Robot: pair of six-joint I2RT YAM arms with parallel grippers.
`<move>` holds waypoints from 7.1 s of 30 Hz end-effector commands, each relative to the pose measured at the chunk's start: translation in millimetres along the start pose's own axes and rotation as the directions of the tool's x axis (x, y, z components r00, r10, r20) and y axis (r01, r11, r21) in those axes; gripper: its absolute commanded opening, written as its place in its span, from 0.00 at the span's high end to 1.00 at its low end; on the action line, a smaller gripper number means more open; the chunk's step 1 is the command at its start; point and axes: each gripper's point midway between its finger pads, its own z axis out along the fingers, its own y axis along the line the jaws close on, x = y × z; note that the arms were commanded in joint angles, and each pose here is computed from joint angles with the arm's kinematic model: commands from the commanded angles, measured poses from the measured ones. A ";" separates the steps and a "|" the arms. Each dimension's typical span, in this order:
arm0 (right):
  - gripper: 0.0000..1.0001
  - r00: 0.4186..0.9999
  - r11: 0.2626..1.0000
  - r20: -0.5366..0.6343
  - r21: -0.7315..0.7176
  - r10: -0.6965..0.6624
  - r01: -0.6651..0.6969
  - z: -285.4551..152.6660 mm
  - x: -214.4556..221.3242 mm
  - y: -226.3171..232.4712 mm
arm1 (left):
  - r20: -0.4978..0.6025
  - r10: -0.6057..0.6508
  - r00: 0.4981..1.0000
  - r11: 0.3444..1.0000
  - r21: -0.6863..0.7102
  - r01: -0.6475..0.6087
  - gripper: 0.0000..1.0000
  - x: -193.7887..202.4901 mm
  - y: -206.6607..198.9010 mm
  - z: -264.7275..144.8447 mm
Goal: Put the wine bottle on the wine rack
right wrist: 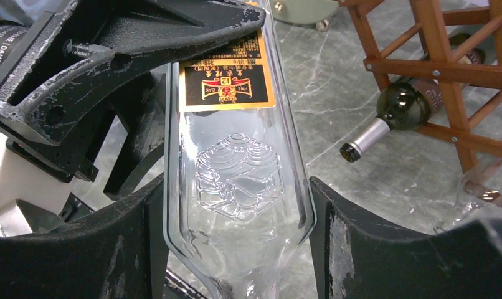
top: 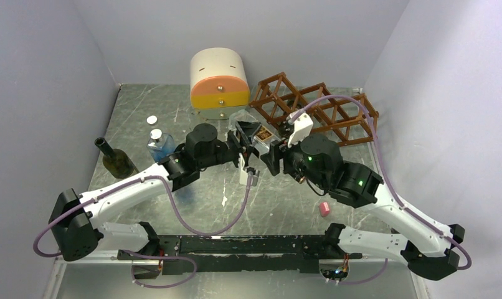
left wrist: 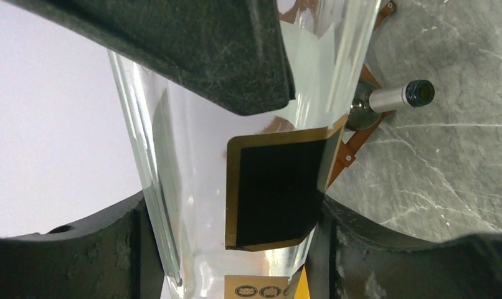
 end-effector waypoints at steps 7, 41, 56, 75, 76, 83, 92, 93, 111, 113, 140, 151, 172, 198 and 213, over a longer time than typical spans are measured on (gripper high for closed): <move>1.00 0.972 0.987 0.206 0.093 0.113 -0.134 -19.8 -47.6 -22.1 | 0.025 -0.221 0.975 0.945 -0.243 0.221 0.24 -4.1 69.9 -6.8; 1.00 0.967 0.866 0.182 0.438 0.177 -0.241 27.5 4.5 -85.8 | 0.168 -0.986 0.015 -0.056 -0.409 0.911 0.07 17.4 21.0 -54.5; 1.00 0.940 0.753 0.160 0.566 0.300 -0.336 -13.5 52.1 -135.7 | 0.076 -0.997 0.007 -0.020 -0.351 0.936 0.07 11.0 -3.2 -44.4; 1.00 0.938 0.691 0.164 0.639 0.307 -0.338 16.9 46.9 -179.8 | 0.046 -0.999 -0.019 -0.031 -0.273 0.962 0.10 -2.8 -15.8 -40.7; 1.00 0.937 0.692 0.169 0.636 0.306 -0.341 18.0 45.8 -181.3 | 0.044 -0.999 -0.024 -0.035 -0.273 0.961 0.11 -2.7 -17.1 -40.5; 1.00 0.929 0.694 0.207 0.620 0.307 -0.367 22.9 40.5 -194.3 | 0.024 -0.999 -0.031 -0.036 -0.253 0.967 0.11 -5.3 -24.0 -37.3; 1.00 0.911 0.670 0.262 0.618 0.319 -0.412 23.0 35.8 -202.6 | 0.000 -0.999 -0.032 -0.031 -0.245 0.969 0.12 -6.3 -27.4 -35.9; 1.00 0.908 0.669 0.270 0.614 0.321 -0.419 24.6 36.3 -203.5 | -0.002 -0.999 -0.032 -0.031 -0.244 0.969 0.13 -6.3 -28.0 -35.8; 1.00 0.806 0.608 0.514 0.551 0.293 -0.572 54.6 46.5 -229.7 | -0.018 -0.998 -0.054 -0.048 -0.231 0.972 0.12 -16.4 -16.2 -49.7; 1.00 0.795 0.603 0.537 0.544 0.284 -0.583 53.7 44.9 -231.9 | -0.018 -0.998 -0.053 -0.047 -0.236 0.971 0.12 -15.6 -16.8 -51.9; 1.00 0.775 0.579 0.590 0.558 0.227 -0.594 92.6 24.2 -299.6 | -0.014 -0.998 -0.061 -0.056 -0.231 0.971 0.12 -18.8 -17.3 -57.9; 0.41 0.826 0.646 0.502 0.545 0.259 -0.534 114.8 36.2 -304.6 | -0.022 -0.998 -0.065 -0.058 -0.234 0.970 0.12 -17.5 -18.7 -55.1; 0.13 0.839 0.597 0.452 0.596 0.304 -0.537 65.3 34.6 -289.2 | 0.013 -0.997 -0.080 -0.080 -0.285 0.955 0.11 -11.1 -7.4 -60.6; 0.30 0.930 0.967 0.278 -0.146 0.242 -0.208 74.4 -44.0 -72.7 | 0.152 -0.974 0.166 0.019 -0.679 0.734 0.01 28.2 92.1 -189.6; 0.02 0.906 0.883 0.418 -0.448 0.070 0.139 147.2 -47.4 140.3 | 0.292 -0.914 0.282 0.022 -0.658 0.752 0.03 -0.8 142.9 -255.4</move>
